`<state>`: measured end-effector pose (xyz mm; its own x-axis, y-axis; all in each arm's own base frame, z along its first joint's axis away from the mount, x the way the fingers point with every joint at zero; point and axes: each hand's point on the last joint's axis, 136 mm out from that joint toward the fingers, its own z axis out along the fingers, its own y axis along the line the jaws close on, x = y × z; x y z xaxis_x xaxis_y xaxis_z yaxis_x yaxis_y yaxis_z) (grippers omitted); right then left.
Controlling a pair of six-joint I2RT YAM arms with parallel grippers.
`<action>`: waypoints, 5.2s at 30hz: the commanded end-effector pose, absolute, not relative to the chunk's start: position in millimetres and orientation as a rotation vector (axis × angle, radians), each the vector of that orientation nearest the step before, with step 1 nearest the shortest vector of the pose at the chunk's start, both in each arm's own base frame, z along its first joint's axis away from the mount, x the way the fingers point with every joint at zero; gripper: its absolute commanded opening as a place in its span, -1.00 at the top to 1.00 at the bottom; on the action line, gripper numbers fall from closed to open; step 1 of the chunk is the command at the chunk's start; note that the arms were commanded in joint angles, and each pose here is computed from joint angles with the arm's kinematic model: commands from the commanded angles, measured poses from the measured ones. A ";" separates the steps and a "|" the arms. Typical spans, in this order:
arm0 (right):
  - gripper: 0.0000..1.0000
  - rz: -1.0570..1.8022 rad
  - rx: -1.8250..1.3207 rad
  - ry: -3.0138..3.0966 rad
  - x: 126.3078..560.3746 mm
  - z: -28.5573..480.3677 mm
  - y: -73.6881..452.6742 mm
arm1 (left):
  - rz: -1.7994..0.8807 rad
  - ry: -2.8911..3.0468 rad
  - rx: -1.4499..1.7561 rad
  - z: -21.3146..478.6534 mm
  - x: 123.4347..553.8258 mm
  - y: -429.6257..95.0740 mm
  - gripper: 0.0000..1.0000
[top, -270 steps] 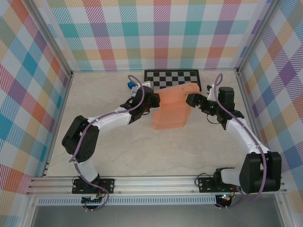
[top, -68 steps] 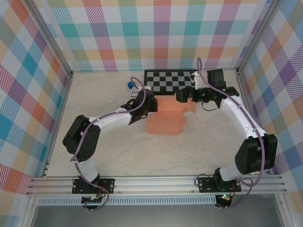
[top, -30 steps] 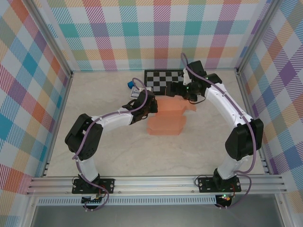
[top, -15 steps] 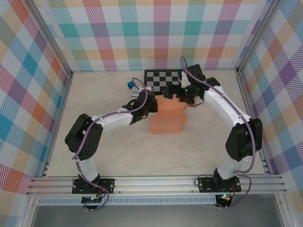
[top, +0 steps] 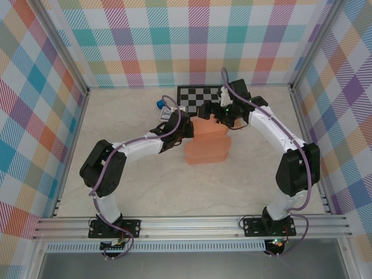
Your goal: Fold the paper box
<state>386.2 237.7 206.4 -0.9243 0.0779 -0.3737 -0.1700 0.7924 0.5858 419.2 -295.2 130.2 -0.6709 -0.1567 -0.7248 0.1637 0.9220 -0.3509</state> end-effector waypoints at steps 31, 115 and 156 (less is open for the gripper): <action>-0.78 0.853 -0.254 2.198 345.2 275.3 91.4 | -0.933 2.150 0.077 202.2 399.9 -330.1 0.66; -0.44 1.289 -0.754 2.090 299.4 249.6 187.7 | -0.810 2.217 0.311 174.4 391.5 -327.1 0.75; -0.28 1.190 -0.657 2.127 294.8 233.2 202.0 | -0.847 2.188 0.540 169.9 422.6 -298.8 0.78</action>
<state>288.7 194.3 222.5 -0.7279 -0.1655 -0.6654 -0.6511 0.4710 0.5951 416.6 -293.5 159.9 -0.6700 0.1388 -0.7293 0.5766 0.7161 -0.3934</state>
